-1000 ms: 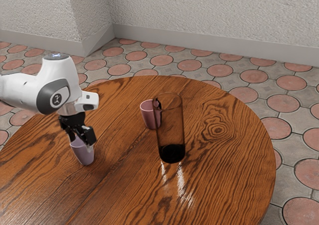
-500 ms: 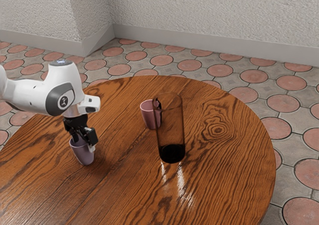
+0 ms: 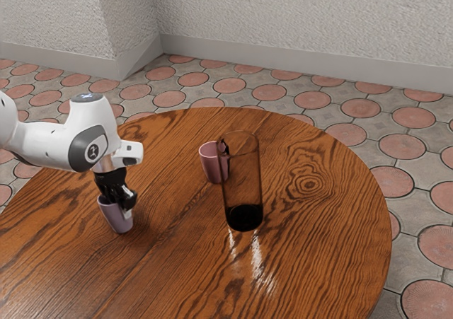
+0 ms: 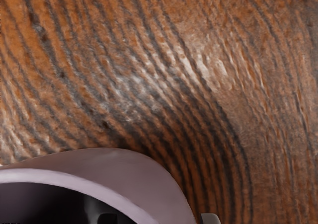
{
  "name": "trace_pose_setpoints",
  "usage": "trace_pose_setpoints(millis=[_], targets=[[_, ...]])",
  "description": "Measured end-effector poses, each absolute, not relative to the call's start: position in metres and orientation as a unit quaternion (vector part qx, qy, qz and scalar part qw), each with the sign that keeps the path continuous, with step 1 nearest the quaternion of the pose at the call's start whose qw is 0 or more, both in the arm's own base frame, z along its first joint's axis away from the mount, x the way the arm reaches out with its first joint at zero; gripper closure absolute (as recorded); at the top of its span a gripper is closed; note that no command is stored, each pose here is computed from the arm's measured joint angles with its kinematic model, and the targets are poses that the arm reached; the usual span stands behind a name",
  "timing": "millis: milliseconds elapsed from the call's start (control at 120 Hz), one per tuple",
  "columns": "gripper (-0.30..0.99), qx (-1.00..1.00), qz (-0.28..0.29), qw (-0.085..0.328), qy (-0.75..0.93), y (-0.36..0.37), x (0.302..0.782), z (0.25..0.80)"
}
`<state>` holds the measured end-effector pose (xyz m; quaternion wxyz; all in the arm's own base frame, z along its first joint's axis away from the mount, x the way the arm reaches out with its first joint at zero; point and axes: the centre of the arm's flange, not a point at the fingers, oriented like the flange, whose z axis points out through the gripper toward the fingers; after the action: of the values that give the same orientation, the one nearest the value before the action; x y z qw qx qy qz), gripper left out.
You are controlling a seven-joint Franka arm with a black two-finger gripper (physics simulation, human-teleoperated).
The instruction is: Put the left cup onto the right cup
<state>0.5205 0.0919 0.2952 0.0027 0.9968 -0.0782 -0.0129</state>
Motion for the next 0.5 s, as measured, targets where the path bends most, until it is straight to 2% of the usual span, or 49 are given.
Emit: trace_pose_setpoints(millis=[83, 183, 500], targets=[[0.66, 0.997, -0.012, 0.003, -0.078, 0.0927, 0.5207, 0.2959], [0.71, 0.997, -0.011, 0.003, -0.079, 0.093, 0.5208, 0.2962], [0.77, 0.997, -0.008, 0.001, -0.08, 0.0926, 0.5222, 0.2995]])
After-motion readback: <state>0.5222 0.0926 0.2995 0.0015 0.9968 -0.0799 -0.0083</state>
